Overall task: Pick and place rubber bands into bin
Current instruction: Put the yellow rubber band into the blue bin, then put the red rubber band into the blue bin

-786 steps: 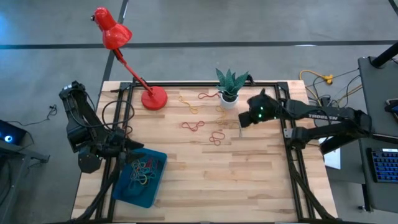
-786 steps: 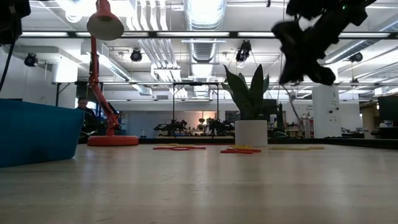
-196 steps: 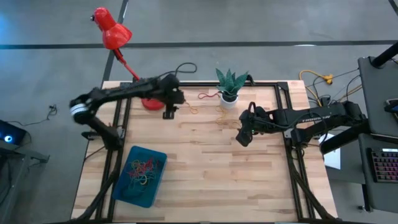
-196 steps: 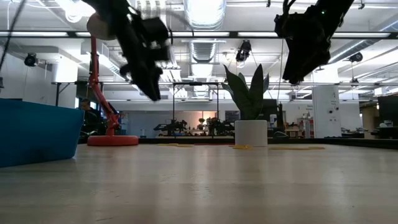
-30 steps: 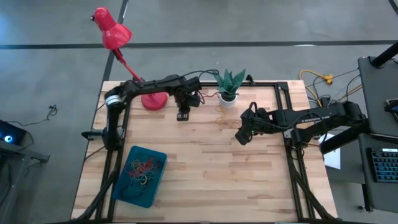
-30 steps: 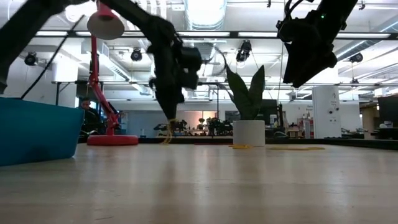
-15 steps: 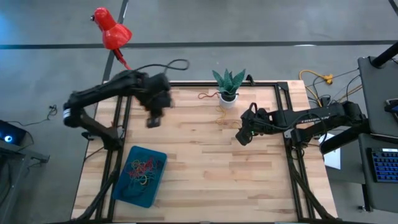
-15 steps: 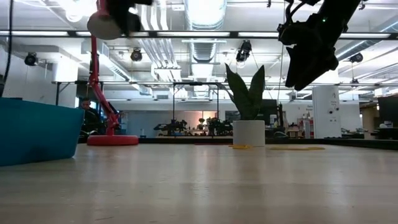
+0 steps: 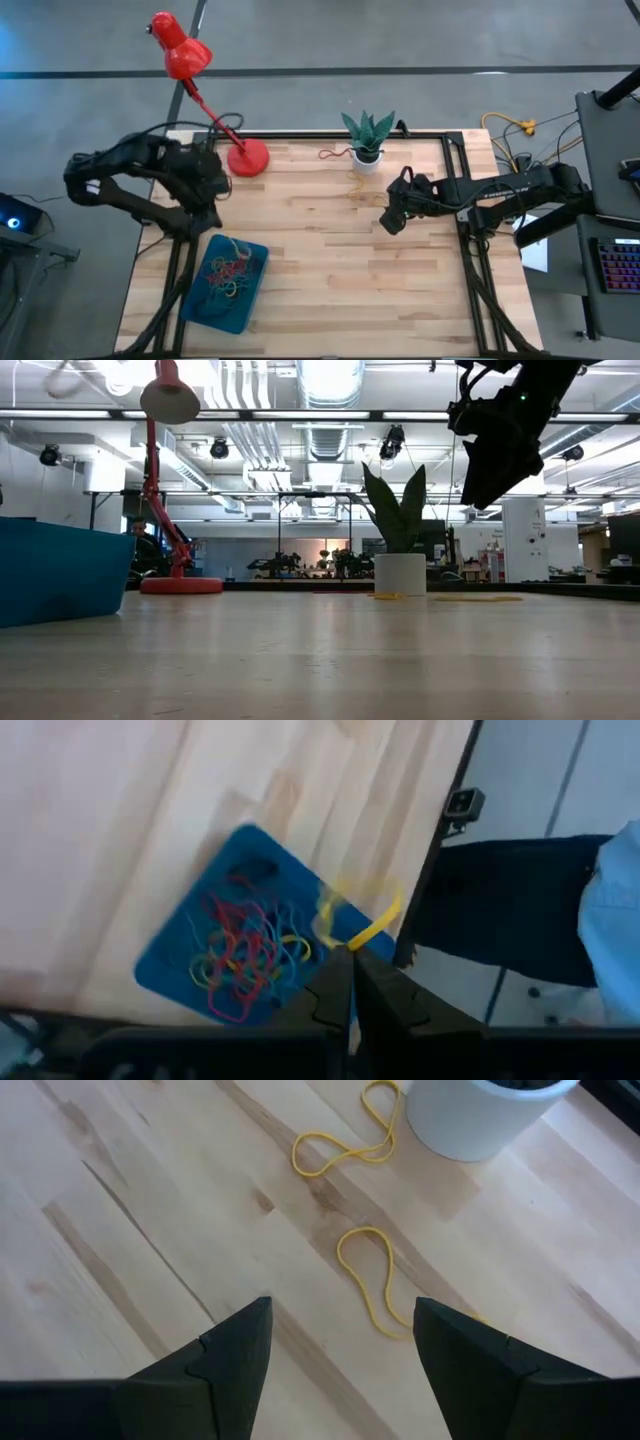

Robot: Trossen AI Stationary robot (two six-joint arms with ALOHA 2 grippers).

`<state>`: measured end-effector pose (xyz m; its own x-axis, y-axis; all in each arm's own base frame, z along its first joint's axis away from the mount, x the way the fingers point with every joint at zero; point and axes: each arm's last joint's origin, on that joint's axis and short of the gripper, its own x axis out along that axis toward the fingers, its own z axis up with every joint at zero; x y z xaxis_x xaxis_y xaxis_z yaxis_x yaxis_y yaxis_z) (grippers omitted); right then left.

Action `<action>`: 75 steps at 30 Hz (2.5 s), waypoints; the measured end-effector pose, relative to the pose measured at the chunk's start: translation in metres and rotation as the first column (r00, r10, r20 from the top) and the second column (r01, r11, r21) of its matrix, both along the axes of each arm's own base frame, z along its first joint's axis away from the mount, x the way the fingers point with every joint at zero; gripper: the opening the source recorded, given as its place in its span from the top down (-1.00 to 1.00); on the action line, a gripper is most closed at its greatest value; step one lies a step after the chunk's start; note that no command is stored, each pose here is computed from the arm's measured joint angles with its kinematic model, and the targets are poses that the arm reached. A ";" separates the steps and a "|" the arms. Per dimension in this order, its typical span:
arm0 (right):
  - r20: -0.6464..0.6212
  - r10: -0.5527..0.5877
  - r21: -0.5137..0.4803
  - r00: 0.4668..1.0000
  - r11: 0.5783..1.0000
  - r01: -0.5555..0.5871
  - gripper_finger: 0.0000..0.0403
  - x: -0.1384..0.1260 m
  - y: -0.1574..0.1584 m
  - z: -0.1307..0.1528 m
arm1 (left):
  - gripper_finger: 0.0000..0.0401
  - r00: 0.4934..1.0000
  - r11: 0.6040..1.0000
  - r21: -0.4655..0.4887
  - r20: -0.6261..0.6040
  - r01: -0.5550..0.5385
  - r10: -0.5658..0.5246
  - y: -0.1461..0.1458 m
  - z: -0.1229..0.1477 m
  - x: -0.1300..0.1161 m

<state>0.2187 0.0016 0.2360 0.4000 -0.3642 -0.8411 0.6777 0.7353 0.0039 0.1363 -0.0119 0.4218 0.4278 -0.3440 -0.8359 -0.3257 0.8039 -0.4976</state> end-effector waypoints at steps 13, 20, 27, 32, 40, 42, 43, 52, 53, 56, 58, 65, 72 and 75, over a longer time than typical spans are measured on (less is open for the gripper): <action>0.036 -0.002 -0.021 0.999 1.000 0.003 -0.13 0.003 0.000 0.002 | 1.00 0.880 0.928 -0.190 -0.304 0.320 -0.365 -0.093 -0.123 0.035; 0.035 0.009 -0.028 0.999 1.000 -0.008 -0.13 0.004 0.000 0.002 | 1.00 0.883 0.992 -0.032 -0.452 0.124 -0.125 -0.108 -0.184 0.019; 0.006 0.125 0.036 0.992 0.991 -0.125 -0.13 0.004 0.002 0.001 | 1.00 0.963 0.973 0.121 -0.210 0.196 -0.168 -0.105 -0.155 0.027; -0.017 0.213 0.042 0.977 0.976 -0.213 -0.13 0.004 0.004 0.001 | 1.00 0.999 0.939 0.342 0.006 0.036 -0.040 -0.078 -0.132 0.035; -0.019 0.222 0.037 0.975 0.974 -0.222 -0.13 0.004 0.004 0.001 | 0.98 0.976 0.852 0.521 0.208 -0.056 -0.063 -0.005 -0.126 0.079; -0.017 0.219 0.039 0.975 0.975 -0.219 -0.13 0.004 0.004 0.001 | 0.88 0.957 0.808 0.579 0.281 -0.109 -0.072 0.018 -0.121 0.096; -0.014 0.213 0.048 0.977 0.976 -0.212 -0.13 0.004 0.004 0.001 | 0.81 0.950 0.786 0.602 0.305 -0.140 -0.064 0.031 -0.118 0.104; 0.035 0.067 0.129 0.997 0.989 -0.070 -0.13 0.004 0.004 0.000 | 0.15 0.917 0.760 0.645 0.350 -0.086 -0.193 0.138 -0.146 0.181; 0.039 0.053 0.136 0.998 0.989 -0.058 -0.13 0.004 0.004 0.000 | 0.14 0.920 0.754 0.653 0.332 -0.066 -0.207 0.147 -0.151 0.191; 0.049 0.012 0.157 0.999 0.987 -0.020 -0.13 0.004 0.004 0.000 | 0.13 0.944 0.757 0.653 0.270 -0.034 -0.191 0.175 -0.167 0.220; 0.056 -0.015 0.170 0.998 0.985 0.005 -0.13 0.004 0.004 0.000 | 0.13 0.960 0.770 0.637 0.229 -0.021 -0.163 0.194 -0.177 0.236; 0.063 -0.054 0.187 0.997 0.981 0.042 -0.13 0.004 0.004 0.000 | 0.12 0.980 0.770 0.635 0.113 0.054 -0.162 0.244 -0.199 0.264; 0.038 -0.079 0.158 0.996 0.985 0.072 -0.13 0.001 0.003 -0.001 | 0.12 0.984 0.767 0.636 0.068 0.083 -0.163 0.252 -0.201 0.257; 0.033 -0.074 0.152 0.997 0.986 0.068 -0.13 0.000 0.003 -0.001 | 0.12 0.980 0.755 0.648 0.063 0.102 -0.187 0.250 -0.200 0.254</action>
<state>0.2191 0.0045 0.2350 0.4107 -0.2631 -0.8730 0.7254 0.6743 0.1381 0.3899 0.2378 0.2220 0.5253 0.1855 -0.8305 -0.1530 0.9806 0.1222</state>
